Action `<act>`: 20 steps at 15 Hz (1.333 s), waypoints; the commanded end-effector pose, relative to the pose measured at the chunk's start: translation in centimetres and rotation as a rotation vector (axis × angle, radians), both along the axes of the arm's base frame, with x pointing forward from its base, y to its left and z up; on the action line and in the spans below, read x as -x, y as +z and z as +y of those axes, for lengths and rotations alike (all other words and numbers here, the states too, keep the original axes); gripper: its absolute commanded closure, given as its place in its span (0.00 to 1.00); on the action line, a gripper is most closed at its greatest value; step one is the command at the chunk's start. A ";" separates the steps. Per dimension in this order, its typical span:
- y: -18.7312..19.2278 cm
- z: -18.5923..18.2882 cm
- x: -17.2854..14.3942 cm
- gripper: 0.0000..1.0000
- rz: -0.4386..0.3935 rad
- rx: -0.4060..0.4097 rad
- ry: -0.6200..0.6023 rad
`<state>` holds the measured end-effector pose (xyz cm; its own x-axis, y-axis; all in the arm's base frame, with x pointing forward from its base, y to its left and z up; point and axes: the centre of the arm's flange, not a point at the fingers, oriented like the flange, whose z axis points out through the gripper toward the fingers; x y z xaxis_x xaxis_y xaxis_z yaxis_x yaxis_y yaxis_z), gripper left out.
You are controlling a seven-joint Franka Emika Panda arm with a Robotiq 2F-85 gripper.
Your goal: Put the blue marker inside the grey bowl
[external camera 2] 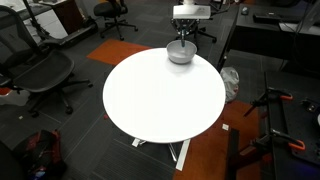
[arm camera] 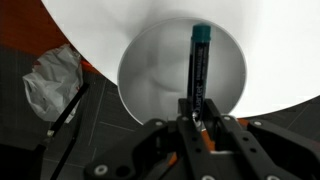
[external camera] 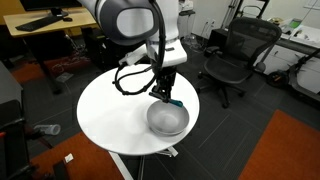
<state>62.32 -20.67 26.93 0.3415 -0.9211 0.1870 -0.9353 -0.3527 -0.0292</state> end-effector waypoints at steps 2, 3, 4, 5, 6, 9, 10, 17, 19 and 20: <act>-1.0 -1.8 -1.7 0.95 0.026 -0.027 -0.026; -1.4 -2.0 -1.8 0.95 0.028 -0.031 -0.029; -1.6 -2.1 -1.9 0.59 0.031 -0.033 -0.036; -1.9 -2.3 -2.0 0.56 0.033 -0.035 -0.040; -2.0 -2.3 -2.0 0.50 0.034 -0.036 -0.043; -2.1 -2.3 -2.2 0.27 0.035 -0.031 -0.047; -1.8 -2.2 -2.1 0.20 0.030 -0.027 -0.042; 1.7 0.1 -0.3 0.00 -0.009 -0.006 0.043; 3.1 1.4 0.5 0.00 -0.004 -0.007 0.122; 3.8 2.0 1.0 0.00 -0.001 0.000 0.150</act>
